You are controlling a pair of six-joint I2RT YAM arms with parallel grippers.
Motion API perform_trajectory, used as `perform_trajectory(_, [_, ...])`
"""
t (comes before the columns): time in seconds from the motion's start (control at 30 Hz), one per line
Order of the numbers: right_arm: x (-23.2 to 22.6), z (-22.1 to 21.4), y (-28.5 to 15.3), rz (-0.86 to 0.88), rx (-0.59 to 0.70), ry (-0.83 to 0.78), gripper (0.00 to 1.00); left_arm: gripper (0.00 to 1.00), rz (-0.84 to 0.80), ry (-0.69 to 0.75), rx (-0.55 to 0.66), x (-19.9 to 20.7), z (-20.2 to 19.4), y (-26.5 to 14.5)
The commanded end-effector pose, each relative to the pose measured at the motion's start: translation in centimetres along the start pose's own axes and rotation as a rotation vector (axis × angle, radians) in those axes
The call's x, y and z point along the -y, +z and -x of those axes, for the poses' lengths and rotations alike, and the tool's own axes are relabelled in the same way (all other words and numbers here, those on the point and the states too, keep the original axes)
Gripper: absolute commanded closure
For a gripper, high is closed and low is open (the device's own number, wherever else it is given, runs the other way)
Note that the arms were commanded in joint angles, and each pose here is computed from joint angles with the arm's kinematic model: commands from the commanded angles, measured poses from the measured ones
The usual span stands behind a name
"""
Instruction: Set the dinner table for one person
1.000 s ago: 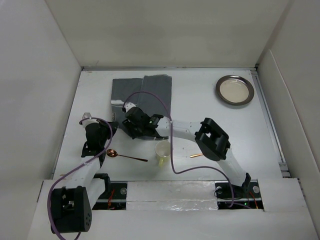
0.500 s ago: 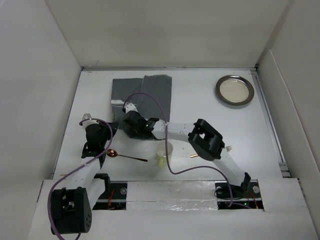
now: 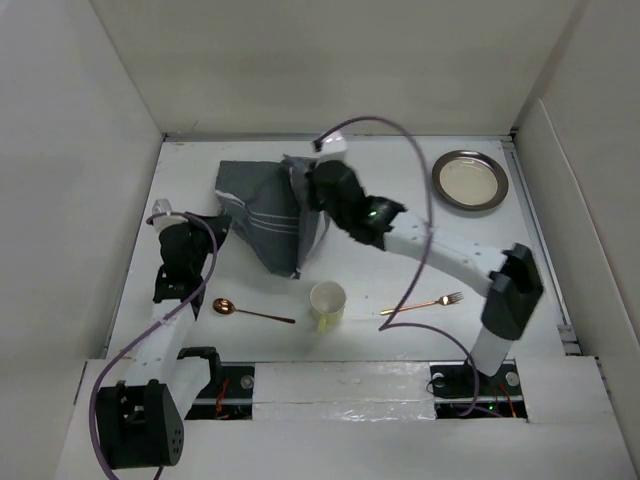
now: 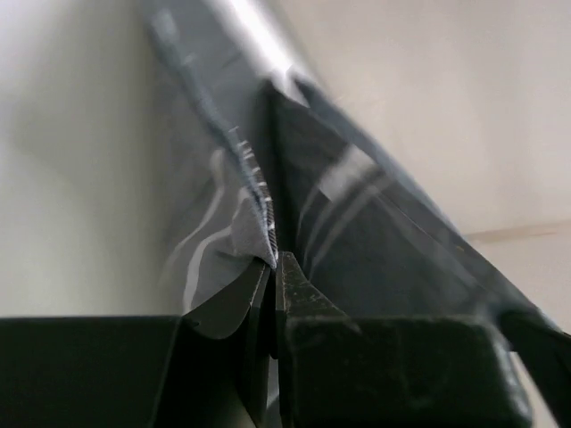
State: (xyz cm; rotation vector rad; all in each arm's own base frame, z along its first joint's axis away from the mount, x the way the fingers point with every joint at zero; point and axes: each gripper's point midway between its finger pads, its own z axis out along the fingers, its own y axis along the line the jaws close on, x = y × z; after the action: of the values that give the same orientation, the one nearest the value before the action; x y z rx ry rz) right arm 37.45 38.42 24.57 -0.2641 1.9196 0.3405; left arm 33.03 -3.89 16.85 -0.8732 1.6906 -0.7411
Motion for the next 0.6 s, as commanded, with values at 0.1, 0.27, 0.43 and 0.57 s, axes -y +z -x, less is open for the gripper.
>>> perform_trajectory(0.1, [12.9,14.7,-9.5,-0.119,0.359,0.257,1.00,1.00,-0.308,0.057,0.215,15.8,10.3,-3.3])
perform_trajectory(0.27, [19.4,19.0,-18.0,-0.175,0.495,0.313,1.00,1.00,-0.409,0.109,0.338,23.1,15.5,-7.4])
perform_trajectory(0.43, [20.7,20.8,-22.7,-0.161,0.540,0.311,1.00,1.00,-0.483,0.129,0.437,26.3,17.9,-11.5])
perform_trajectory(0.57, [21.9,21.8,-23.3,-0.182,0.553,0.304,1.00,1.00,-0.492,0.132,0.435,26.6,17.9,-11.4])
